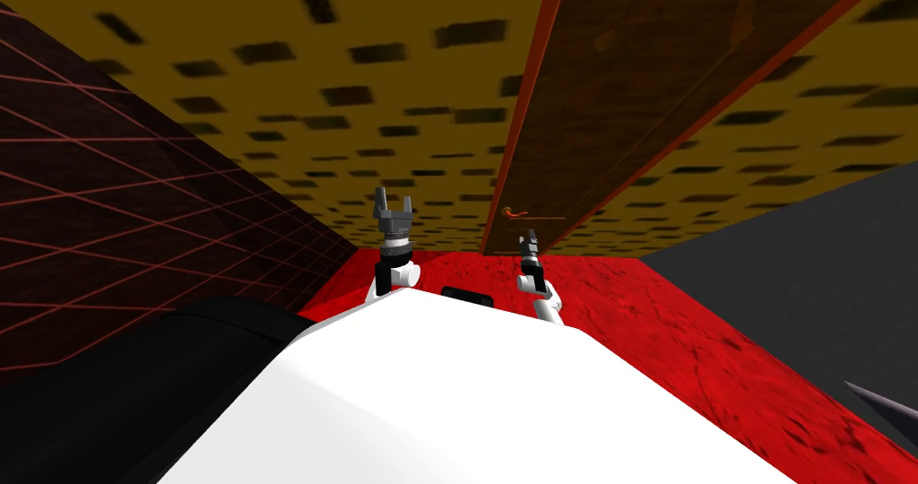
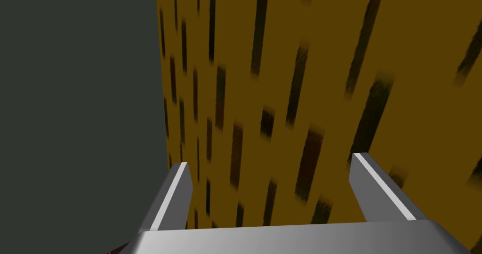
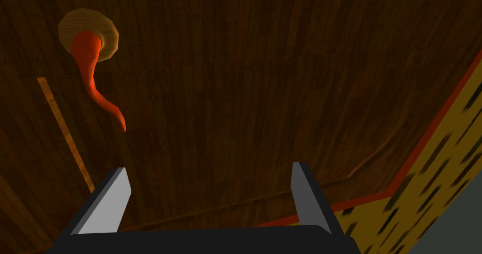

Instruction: Pull the door open

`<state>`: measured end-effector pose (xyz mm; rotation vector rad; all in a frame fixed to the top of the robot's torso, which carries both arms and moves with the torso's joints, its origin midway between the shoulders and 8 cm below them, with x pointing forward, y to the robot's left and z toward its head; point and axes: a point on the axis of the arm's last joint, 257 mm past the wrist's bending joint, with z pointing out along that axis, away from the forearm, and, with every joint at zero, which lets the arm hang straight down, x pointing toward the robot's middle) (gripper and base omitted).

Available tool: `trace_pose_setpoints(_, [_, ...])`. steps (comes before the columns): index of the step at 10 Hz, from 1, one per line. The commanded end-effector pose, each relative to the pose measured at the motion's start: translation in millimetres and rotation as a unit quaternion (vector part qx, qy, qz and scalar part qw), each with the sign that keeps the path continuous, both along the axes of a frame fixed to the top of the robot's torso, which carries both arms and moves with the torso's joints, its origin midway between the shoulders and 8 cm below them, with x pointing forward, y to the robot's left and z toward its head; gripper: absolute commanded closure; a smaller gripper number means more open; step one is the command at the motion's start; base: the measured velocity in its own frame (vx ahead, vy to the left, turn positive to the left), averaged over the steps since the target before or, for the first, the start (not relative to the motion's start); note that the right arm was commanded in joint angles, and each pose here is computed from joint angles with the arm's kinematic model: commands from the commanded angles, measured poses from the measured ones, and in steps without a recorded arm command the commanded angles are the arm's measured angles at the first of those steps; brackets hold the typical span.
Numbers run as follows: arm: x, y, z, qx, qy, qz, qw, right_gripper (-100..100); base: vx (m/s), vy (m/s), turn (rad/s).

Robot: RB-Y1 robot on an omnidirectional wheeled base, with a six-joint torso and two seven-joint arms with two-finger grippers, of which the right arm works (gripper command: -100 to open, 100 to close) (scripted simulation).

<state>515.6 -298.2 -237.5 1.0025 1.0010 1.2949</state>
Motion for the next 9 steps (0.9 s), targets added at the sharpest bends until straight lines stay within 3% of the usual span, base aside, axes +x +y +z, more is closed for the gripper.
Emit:
trace_pose_setpoints(1, [2.5, -2.1, -11.4, -0.003, 0.011, -0.001, 0.9999, -100, 0.054, -0.049, 0.061])
trace_pose_setpoints(5, [10.1, -7.5, -34.8, -0.011, 0.035, -0.003, 0.9993, -100, 0.059, -0.048, 0.077])
trace_pose_setpoints(9, [14.3, -11.1, -48.6, -0.016, 0.051, -0.004, 0.9986, -100, 0.045, -0.047, 0.062])
